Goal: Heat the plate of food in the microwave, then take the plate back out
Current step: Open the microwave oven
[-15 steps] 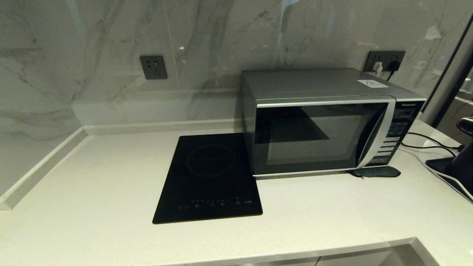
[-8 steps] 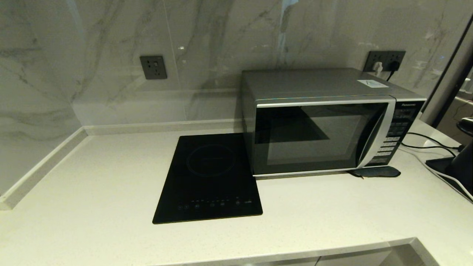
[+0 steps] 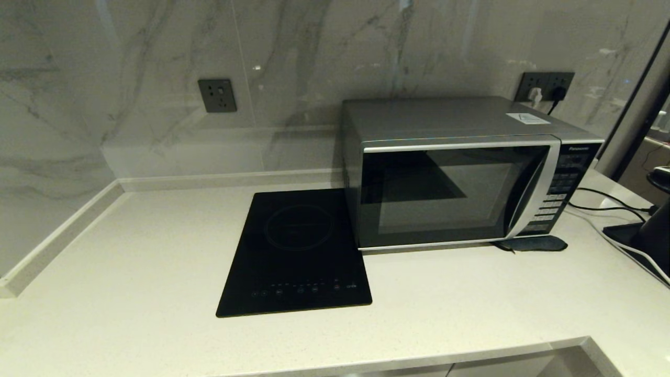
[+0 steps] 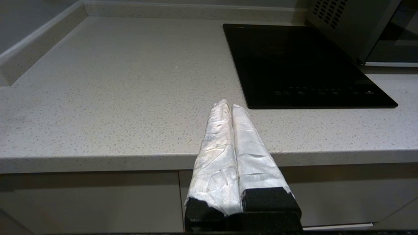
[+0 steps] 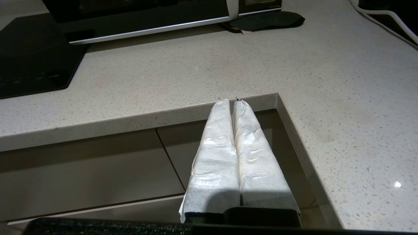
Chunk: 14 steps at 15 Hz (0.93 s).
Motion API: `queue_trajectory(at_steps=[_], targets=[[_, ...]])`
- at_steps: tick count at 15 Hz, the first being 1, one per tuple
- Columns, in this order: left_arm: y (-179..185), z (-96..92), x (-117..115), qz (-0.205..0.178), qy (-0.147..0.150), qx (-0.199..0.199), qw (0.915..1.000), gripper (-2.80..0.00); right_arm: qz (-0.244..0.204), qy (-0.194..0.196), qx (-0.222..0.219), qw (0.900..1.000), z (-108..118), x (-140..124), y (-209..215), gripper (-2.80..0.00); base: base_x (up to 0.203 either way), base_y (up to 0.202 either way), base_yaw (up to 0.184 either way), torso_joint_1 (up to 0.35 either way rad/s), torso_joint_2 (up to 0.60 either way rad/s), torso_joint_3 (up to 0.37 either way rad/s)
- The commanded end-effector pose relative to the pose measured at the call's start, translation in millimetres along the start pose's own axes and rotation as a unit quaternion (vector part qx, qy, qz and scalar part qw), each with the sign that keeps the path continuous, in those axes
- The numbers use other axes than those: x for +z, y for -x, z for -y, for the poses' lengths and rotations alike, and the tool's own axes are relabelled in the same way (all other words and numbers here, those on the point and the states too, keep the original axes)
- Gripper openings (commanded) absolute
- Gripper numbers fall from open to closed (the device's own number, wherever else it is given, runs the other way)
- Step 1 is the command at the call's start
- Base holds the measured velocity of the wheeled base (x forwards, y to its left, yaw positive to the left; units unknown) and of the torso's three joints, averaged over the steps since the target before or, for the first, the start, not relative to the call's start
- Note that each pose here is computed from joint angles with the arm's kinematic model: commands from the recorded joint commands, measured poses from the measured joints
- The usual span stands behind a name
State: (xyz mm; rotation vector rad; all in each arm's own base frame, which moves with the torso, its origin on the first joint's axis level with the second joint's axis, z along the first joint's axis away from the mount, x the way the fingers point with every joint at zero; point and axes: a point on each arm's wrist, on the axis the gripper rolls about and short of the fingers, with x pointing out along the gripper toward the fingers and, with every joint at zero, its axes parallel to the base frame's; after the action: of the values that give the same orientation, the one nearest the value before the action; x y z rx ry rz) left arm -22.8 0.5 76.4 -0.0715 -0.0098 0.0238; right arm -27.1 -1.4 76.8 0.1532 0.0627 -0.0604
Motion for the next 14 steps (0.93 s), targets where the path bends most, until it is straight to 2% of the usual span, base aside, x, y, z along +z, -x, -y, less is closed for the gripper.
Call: queue_trajectory(at_steps=[1,14], targets=[[-0.1,0.0,0.1,-0.001,0.000,0.000,1.0000,-2.80,-0.001,-0.001,0.000,1.000,0.0,0.1,-0.1,-2.80,0.000,0.000,0.000,0.000,0.00,0.000],[-0.1,0.0,0.1,-0.001,0.000,0.000,1.0000,-2.80,-0.001,-0.001,0.000,1.000,0.0,0.1,-0.1,-2.80,0.000,0.000,0.000,0.000,0.00,0.000]])
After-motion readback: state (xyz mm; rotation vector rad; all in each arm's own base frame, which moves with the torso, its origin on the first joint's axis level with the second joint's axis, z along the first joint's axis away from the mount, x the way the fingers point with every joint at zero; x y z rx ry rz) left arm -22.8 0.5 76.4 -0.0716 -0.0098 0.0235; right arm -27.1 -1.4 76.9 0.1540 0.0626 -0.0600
